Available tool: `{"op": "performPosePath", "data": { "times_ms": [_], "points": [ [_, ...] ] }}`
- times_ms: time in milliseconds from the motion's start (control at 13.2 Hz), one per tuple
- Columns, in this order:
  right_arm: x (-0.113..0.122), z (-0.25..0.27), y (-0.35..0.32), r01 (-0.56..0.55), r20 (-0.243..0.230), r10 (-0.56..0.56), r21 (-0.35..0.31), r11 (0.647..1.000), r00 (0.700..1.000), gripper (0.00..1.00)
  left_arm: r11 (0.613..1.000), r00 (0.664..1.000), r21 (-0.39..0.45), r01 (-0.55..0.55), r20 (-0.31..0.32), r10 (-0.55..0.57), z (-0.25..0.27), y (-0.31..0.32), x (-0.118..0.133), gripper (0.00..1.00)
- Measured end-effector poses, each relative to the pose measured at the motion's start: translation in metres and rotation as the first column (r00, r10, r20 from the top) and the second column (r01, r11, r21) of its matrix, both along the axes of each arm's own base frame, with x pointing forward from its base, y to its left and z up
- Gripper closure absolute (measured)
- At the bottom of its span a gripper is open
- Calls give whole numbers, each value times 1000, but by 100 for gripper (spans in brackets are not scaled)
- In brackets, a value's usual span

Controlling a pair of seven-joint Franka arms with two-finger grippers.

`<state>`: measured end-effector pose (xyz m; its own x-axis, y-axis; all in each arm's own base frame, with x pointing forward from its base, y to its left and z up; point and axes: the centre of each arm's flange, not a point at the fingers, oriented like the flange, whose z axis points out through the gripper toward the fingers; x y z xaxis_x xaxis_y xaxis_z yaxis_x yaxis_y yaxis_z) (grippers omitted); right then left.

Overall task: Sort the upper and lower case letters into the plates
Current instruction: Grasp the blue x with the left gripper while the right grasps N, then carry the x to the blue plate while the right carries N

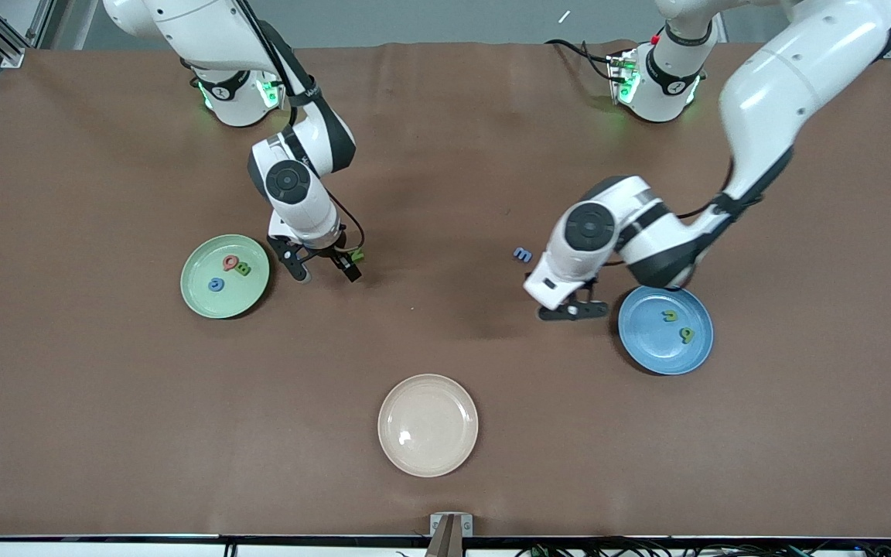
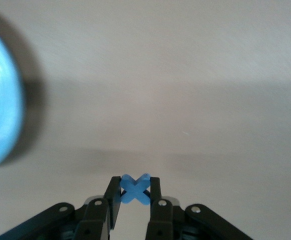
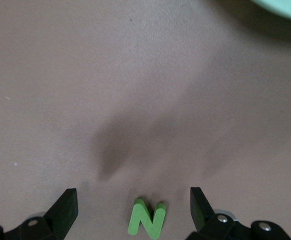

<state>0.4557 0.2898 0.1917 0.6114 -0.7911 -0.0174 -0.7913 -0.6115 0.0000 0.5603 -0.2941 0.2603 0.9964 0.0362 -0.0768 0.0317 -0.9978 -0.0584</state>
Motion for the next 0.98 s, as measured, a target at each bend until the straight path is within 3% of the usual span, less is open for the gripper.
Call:
{"op": "performPosePath", "data": {
  "times_ms": [453,529,604,755,831,906,982],
  "points": [
    [-16,-17,21,26,5,-26,-4,1000,1000,12,998,998,-3,59,-21,-59,-3,101,42,73],
    [-18,-18,23,23,4,-23,-5,1000,1000,20,998,997,0,70,-27,-70,-7,120,48,73],
    [-19,-19,24,21,3,-21,-6,1000,1000,20,997,997,8,77,-33,-76,-13,139,54,73],
    [-19,-17,26,19,8,-19,-3,1000,1000,38,996,995,24,88,-39,-87,-25,170,67,73],
    [-19,-17,26,19,7,-19,-3,1000,1000,38,996,995,27,90,-36,-89,-29,182,73,73],
    [-18,-16,26,19,10,-19,-1,1000,1000,45,995,995,30,91,-35,-90,-35,190,77,73],
    [-17,-14,28,18,13,-18,1,1000,1000,58,995,995,29,91,-33,-90,-41,194,82,73]
  ]
}}
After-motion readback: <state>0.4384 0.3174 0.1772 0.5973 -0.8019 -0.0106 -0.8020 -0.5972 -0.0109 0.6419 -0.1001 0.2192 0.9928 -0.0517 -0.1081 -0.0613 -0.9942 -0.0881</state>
